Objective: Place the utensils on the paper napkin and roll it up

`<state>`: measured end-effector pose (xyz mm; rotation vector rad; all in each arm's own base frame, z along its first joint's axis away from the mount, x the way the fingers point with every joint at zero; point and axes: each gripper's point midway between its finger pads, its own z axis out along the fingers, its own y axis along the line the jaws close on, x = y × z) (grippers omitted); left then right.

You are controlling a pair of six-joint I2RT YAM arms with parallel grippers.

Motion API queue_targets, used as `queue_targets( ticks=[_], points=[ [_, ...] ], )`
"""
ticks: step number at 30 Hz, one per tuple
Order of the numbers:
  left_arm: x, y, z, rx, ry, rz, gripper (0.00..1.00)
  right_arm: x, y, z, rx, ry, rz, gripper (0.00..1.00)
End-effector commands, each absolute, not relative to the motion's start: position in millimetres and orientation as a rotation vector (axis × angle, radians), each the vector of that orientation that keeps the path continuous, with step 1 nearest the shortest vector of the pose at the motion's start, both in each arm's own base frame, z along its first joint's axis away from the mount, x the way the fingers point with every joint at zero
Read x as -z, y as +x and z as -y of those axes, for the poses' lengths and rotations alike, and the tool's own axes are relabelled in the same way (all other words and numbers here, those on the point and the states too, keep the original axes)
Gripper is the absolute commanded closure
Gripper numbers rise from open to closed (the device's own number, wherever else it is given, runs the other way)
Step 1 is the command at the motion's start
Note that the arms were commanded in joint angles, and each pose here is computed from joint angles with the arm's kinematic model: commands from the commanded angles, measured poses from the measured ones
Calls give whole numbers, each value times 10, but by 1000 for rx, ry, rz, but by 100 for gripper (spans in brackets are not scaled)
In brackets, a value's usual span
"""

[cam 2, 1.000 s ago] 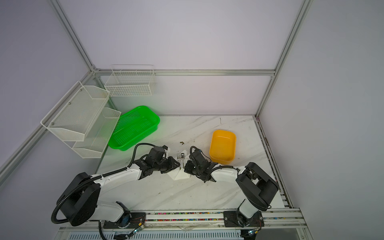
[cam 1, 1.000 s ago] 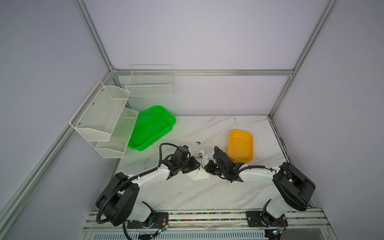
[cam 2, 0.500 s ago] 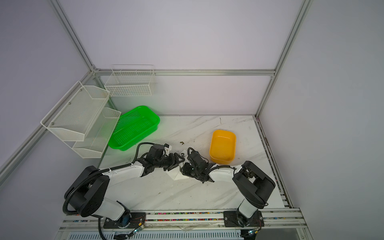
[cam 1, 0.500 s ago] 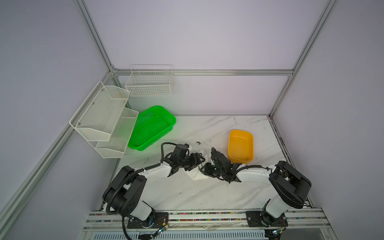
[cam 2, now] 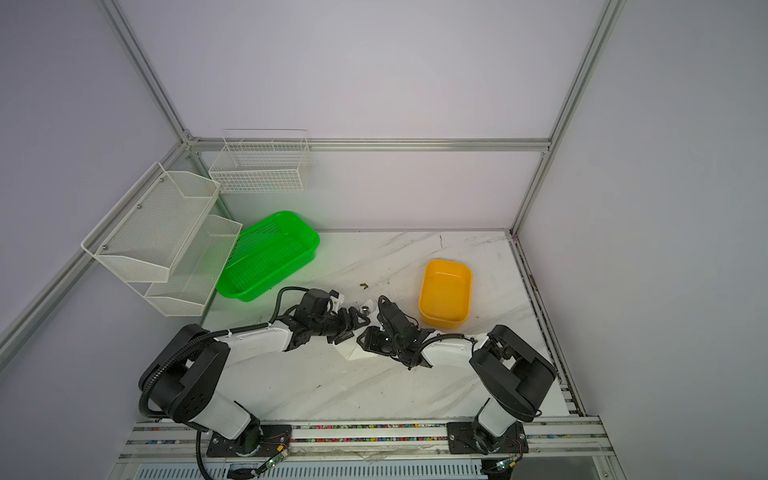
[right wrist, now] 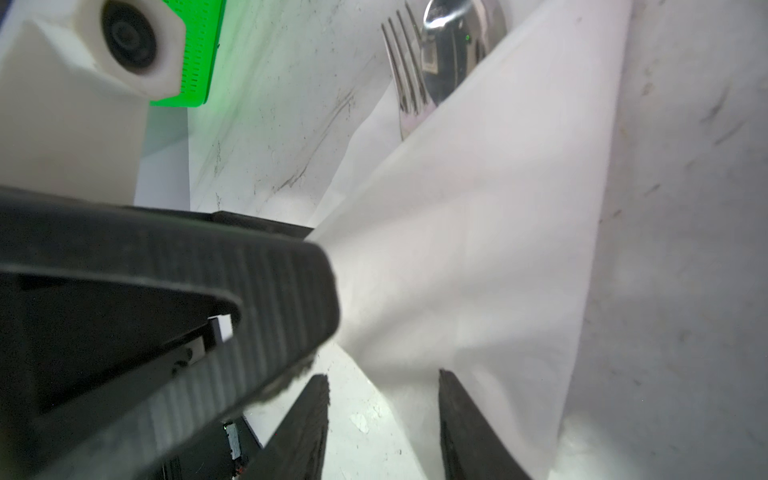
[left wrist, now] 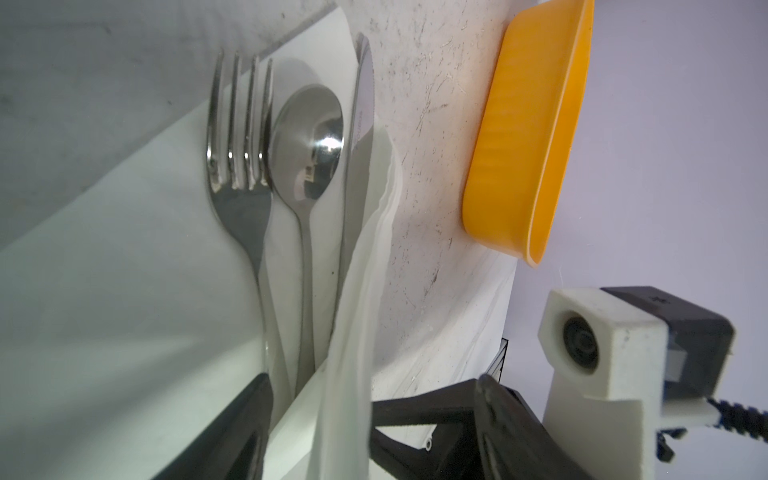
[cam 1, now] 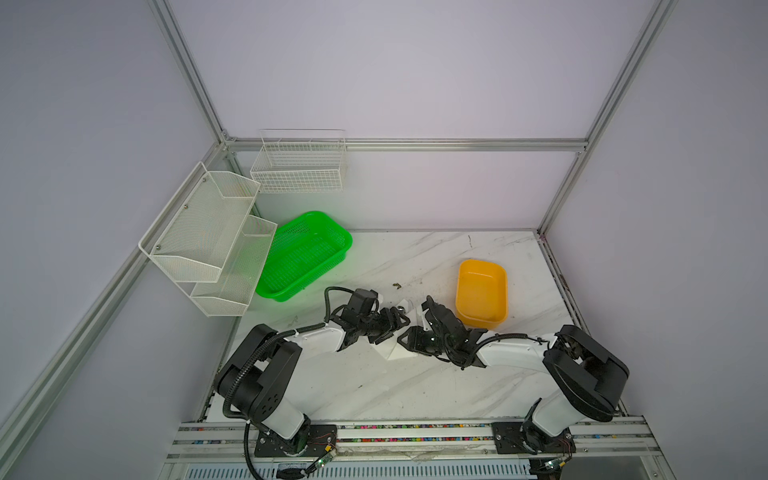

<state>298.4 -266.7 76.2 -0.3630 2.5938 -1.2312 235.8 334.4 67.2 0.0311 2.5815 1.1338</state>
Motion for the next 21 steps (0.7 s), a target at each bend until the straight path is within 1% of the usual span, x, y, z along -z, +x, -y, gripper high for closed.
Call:
queue_targets(
  ticks=[1,4,6,8,9,12,14,16,19,21],
  points=[
    [-1006,3155,2757,1269,-292,-2531,27,-737,2321,-3350,-1155,3,-2557,54],
    [-937,3155,2706,1220,-302,-2552,33,-739,2322,-3344,-1150,5,-2558,56],
    [-917,3163,2687,1200,-295,-2558,41,-741,2321,-3337,-1145,7,-2558,57],
    [-915,3169,2694,1204,-284,-2560,56,-737,2315,-3328,-1140,8,-2562,57],
    [-922,3172,2698,1205,-281,-2559,61,-746,2320,-3328,-1140,8,-2561,58],
    [-895,3159,2672,1182,-279,-2571,71,-736,2327,-3287,-1111,21,-2566,58],
    [-875,3130,2652,1172,-269,-2576,81,-754,2341,-3241,-1079,38,-2566,59],
    [-871,3111,2634,1168,-258,-2571,89,-808,2375,-3177,-1048,89,-2553,59],
    [-842,3066,2615,1168,-242,-2568,97,-901,2457,-3013,-989,183,-2519,58],
    [-804,3035,2593,1162,-243,-2570,99,-951,2512,-2901,-975,244,-2497,59]
  ],
)
